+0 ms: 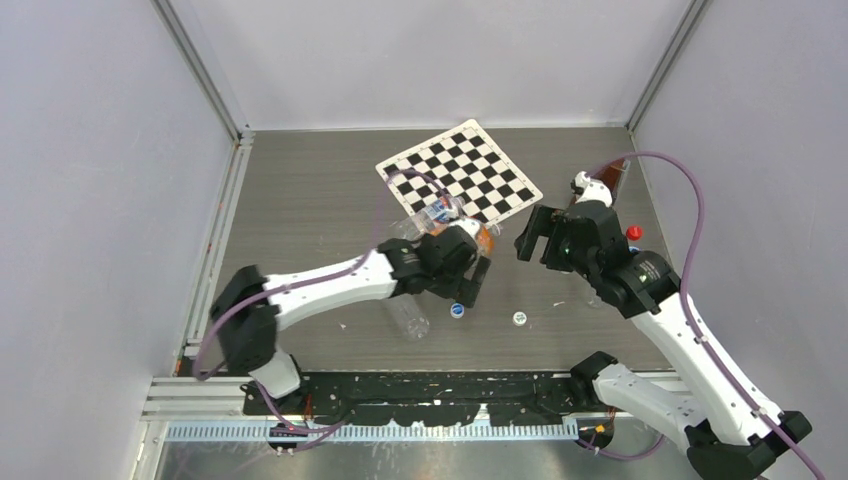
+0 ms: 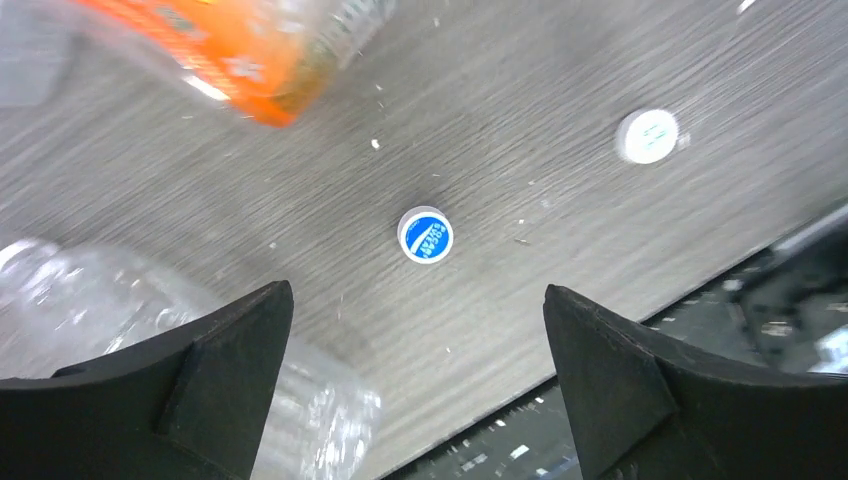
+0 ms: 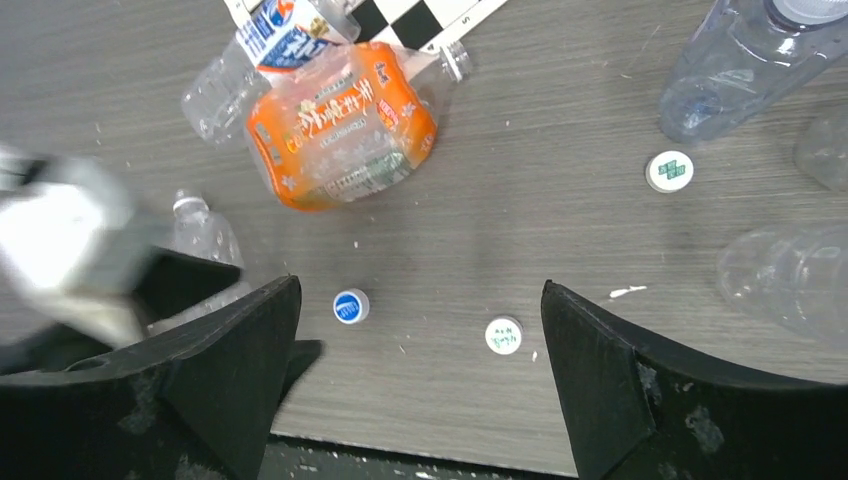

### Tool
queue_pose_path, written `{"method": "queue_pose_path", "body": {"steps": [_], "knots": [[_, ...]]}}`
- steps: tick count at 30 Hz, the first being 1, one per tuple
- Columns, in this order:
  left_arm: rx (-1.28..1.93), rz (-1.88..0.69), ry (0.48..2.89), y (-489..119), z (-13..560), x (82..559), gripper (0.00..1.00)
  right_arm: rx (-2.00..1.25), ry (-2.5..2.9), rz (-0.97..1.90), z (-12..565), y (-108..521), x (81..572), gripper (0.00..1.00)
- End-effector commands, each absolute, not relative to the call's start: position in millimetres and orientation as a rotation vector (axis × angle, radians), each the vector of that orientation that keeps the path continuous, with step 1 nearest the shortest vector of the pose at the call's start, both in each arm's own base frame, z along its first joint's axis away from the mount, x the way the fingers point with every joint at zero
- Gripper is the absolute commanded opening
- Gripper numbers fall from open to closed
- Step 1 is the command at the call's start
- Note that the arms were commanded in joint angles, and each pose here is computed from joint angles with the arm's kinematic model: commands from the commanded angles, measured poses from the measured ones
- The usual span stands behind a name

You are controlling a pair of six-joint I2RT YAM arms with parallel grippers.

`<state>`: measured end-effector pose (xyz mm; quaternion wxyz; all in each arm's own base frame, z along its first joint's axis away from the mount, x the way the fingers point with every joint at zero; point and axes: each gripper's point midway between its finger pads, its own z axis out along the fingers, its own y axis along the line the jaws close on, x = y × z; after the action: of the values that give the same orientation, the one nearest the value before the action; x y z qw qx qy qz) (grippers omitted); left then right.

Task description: Screw on the bottle caps

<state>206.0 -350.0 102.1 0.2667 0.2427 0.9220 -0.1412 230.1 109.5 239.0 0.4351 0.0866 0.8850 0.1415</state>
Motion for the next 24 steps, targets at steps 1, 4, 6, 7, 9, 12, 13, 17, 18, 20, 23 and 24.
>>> {"method": "queue_pose_path", "body": {"steps": [1,4,6,7,9,12,13,17,18,20,23,24], "knots": [[0.342,-0.402,2.419,-302.3,169.4,212.2,1.00,0.101,2.271,0.332,247.5,113.2,224.4,0.96],[0.148,-0.382,2.408,-261.9,180.4,208.3,1.00,0.035,2.380,0.383,230.2,130.8,218.9,0.96],[0.009,-0.382,2.428,-240.0,178.4,205.6,1.00,-0.004,2.445,0.406,215.2,143.5,215.3,0.95],[-0.065,-0.376,2.441,-229.4,175.2,203.8,1.00,-0.022,2.464,0.412,209.8,148.9,214.6,0.95],[-0.191,-0.340,2.470,-214.4,162.6,202.1,1.00,-0.102,2.527,0.410,191.7,166.1,208.7,0.95],[-0.321,-0.278,2.489,-204.3,143.6,202.7,1.00,-0.189,2.607,0.378,162.3,185.3,204.8,0.95],[-0.343,-0.266,2.488,-204.0,138.8,204.4,1.00,-0.219,2.631,0.368,153.6,191.1,202.6,0.95],[-0.446,-0.241,2.505,-210.6,118.9,210.6,1.00,-0.280,2.672,0.368,130.1,204.9,198.9,0.95],[-0.463,-0.218,2.519,-211.2,110.5,210.6,1.00,-0.288,2.670,0.373,127.9,207.4,199.8,0.95],[-0.508,-0.195,2.534,-211.7,96.8,209.6,1.00,-0.309,2.681,0.375,121.2,210.7,199.1,0.95],[-0.560,-0.206,2.534,-215.2,79.6,210.5,1.00,-0.348,2.695,0.379,110.3,214.8,197.4,0.94],[-0.567,-0.212,2.530,-215.8,73.6,210.9,1.00,-0.354,2.691,0.386,109.2,216.9,198.3,0.94]]}}
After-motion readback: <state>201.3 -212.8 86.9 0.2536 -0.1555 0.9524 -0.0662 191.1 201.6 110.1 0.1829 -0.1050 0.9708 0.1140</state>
